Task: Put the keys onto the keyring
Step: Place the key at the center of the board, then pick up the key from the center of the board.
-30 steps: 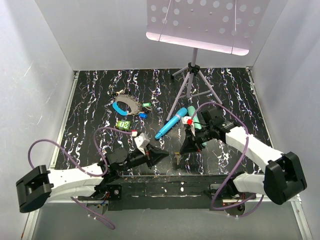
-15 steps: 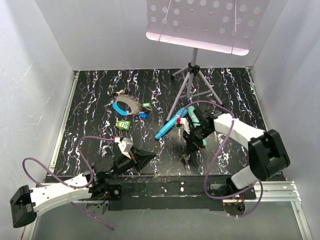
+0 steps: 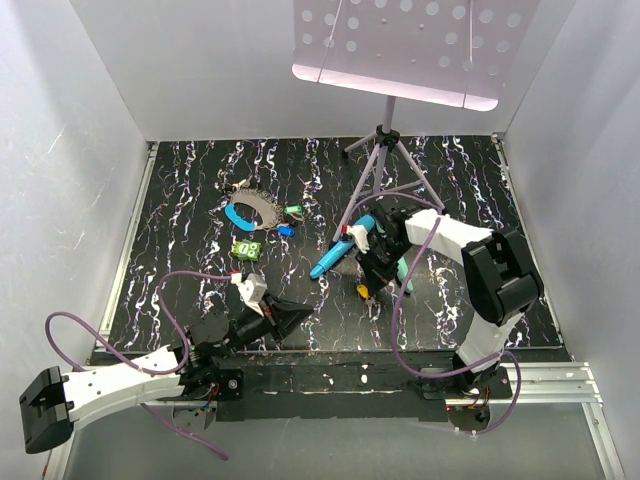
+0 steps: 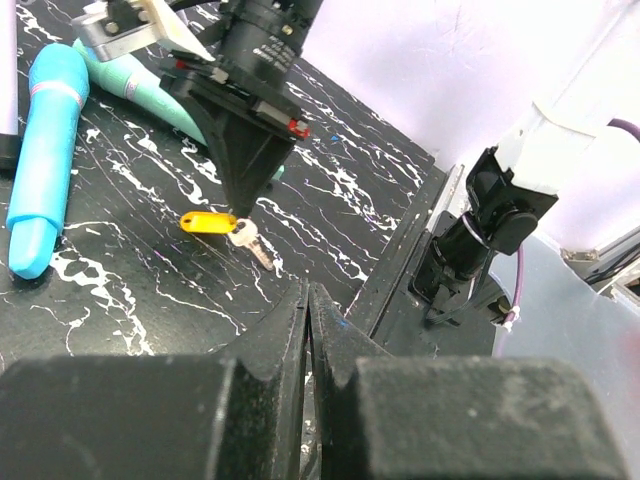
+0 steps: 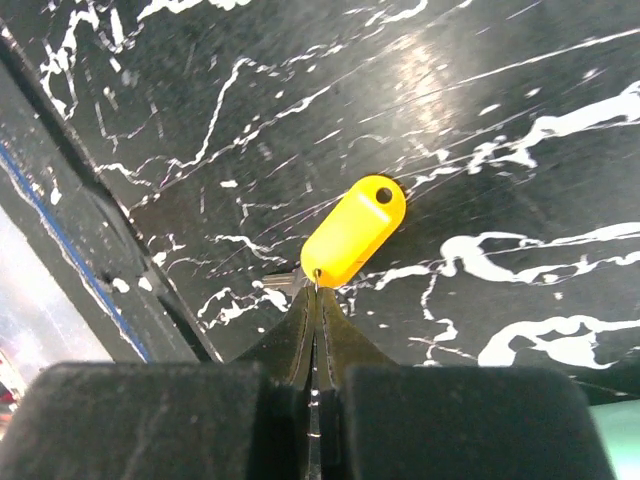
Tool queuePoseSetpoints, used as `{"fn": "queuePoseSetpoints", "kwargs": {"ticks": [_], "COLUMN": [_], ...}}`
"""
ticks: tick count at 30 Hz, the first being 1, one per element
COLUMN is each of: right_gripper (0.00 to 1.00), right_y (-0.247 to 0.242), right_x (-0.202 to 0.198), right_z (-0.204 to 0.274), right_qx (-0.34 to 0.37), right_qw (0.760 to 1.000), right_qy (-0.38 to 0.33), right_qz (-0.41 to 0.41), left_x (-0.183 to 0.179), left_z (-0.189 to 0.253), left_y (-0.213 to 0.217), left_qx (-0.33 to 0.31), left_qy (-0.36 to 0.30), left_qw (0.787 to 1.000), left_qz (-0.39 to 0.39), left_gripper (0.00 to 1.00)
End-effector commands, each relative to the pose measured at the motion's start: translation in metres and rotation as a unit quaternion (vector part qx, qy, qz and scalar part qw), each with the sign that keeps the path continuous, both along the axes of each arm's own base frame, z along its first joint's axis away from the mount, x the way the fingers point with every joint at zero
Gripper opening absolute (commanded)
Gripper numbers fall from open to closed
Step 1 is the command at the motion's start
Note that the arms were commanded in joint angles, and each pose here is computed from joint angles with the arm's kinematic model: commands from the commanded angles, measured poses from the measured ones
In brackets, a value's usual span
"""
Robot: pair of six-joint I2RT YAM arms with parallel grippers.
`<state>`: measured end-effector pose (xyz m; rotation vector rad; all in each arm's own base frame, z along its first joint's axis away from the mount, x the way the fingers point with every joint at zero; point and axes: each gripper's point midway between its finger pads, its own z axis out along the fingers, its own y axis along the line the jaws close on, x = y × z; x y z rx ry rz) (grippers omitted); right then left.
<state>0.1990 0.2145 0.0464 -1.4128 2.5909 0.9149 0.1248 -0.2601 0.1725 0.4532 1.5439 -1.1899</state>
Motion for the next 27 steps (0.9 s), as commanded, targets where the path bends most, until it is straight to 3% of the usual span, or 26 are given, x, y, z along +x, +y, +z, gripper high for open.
{"fn": "queuePoseSetpoints", "kwargs": {"ticks": [1,9,16,27], "right_gripper": [0.01,0.01,0.13,0.20], "right_y": [0.009,0.007,0.008,0.012], "right_x": [0.023,0.029,0.021,0.021], "right_z": [-0.003,-0.013,-0.010,-0.006], "right_qx": [-0.012,-0.031,-0.021,-0.009], "right_qw": [0.999,0.999,0.999,1.000], "right_qy": [-0.019,-0.021,-0.004,0.001], "right_qz": [-0.025,-0.037,-0.029,-0.025], "left_x": [0.001,0.001,0.001,0.001], "left_z": [-0.016,-0.022,-0.024,-0.026], "left_y": [0.005,0.009,0.009,0.010], "left_qx": [0.003,0.001,0.001,0.001], "left_qy": [0.006,0.010,0.011,0.011], "left_qw": [1.000,1.000,1.000,1.000], "left_qz": [0.007,0.014,0.015,0.016], "left_gripper": [0.03,0.04,0.04,0.04]}}
